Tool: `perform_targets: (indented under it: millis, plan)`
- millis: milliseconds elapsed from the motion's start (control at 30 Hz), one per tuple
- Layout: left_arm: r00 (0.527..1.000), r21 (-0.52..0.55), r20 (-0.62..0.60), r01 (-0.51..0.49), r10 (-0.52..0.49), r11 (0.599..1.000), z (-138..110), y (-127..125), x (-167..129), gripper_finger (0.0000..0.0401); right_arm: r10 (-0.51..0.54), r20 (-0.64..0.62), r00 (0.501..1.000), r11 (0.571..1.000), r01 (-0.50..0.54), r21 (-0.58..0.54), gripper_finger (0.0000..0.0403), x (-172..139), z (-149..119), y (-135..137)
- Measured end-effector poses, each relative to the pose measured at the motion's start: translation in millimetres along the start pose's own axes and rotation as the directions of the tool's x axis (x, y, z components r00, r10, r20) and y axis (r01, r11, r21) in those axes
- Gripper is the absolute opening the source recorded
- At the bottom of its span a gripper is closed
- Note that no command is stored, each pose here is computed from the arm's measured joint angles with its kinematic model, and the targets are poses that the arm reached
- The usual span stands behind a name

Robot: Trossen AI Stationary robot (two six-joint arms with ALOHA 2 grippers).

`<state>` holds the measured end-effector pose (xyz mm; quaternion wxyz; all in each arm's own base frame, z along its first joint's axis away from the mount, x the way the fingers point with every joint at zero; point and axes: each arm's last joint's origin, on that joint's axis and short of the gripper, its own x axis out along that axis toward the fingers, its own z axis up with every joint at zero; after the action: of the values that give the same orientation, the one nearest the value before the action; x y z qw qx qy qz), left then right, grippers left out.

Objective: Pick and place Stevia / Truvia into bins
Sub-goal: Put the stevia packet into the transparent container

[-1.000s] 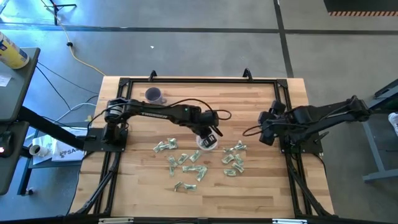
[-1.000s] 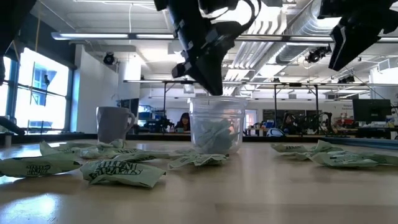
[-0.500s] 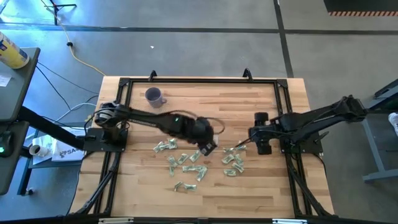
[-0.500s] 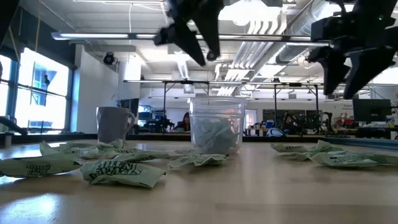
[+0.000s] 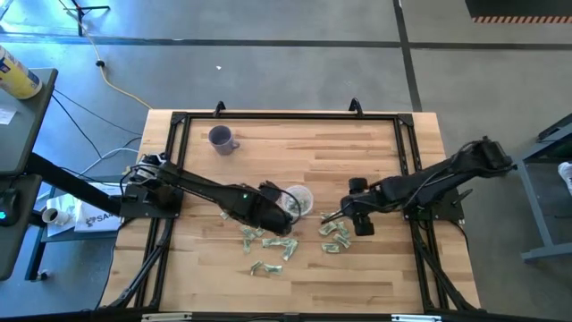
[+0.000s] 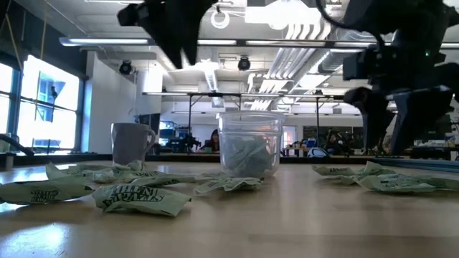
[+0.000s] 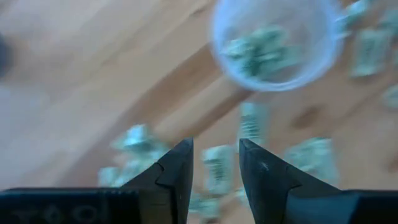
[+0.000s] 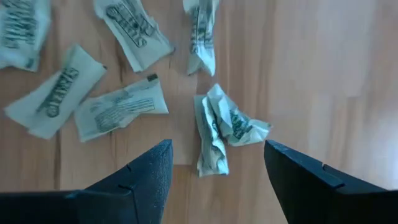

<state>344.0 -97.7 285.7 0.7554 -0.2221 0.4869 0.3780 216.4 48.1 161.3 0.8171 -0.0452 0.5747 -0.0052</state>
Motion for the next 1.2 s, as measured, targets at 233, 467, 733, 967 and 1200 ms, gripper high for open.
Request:
perform_targets:
  millis: [233, 467, 733, 967, 1200]
  plan:
    - [1.000, 0.063, -0.020, 0.013, -0.012, 0.998, -7.8, 27.4, 26.4, 0.0161, 0.014, 0.025, 1.000, 1.000, -0.015, 0.019, 0.0244, 16.5, 25.7, 6.2]
    - [0.983, 0.050, -0.018, 0.184, -0.183, 0.982, -13.4, 79.4, 50.5, 0.0161, 0.030, 0.089, 0.996, 0.996, -0.037, 0.081, 0.0244, 25.3, 59.5, 4.5]
    - [0.959, 0.074, -0.008, 0.283, -0.283, 0.956, -6.5, 126.3, 61.3, 0.0161, 0.045, 0.005, 0.999, 0.970, -0.045, 0.239, 0.0240, 54.6, 67.2, -6.4]
    - [0.949, 0.135, -0.032, 0.314, -0.313, 0.940, 4.4, 140.1, 66.1, 0.0161, 0.061, -0.065, 0.996, 0.964, -0.042, 0.262, 0.0165, 58.4, 62.5, -13.5]
    - [0.946, 0.147, -0.044, 0.323, -0.320, 0.935, 10.4, 146.4, 69.3, 0.0161, 0.080, -0.117, 0.990, 0.957, -0.043, 0.288, 0.0031, 52.0, 62.0, -15.0]
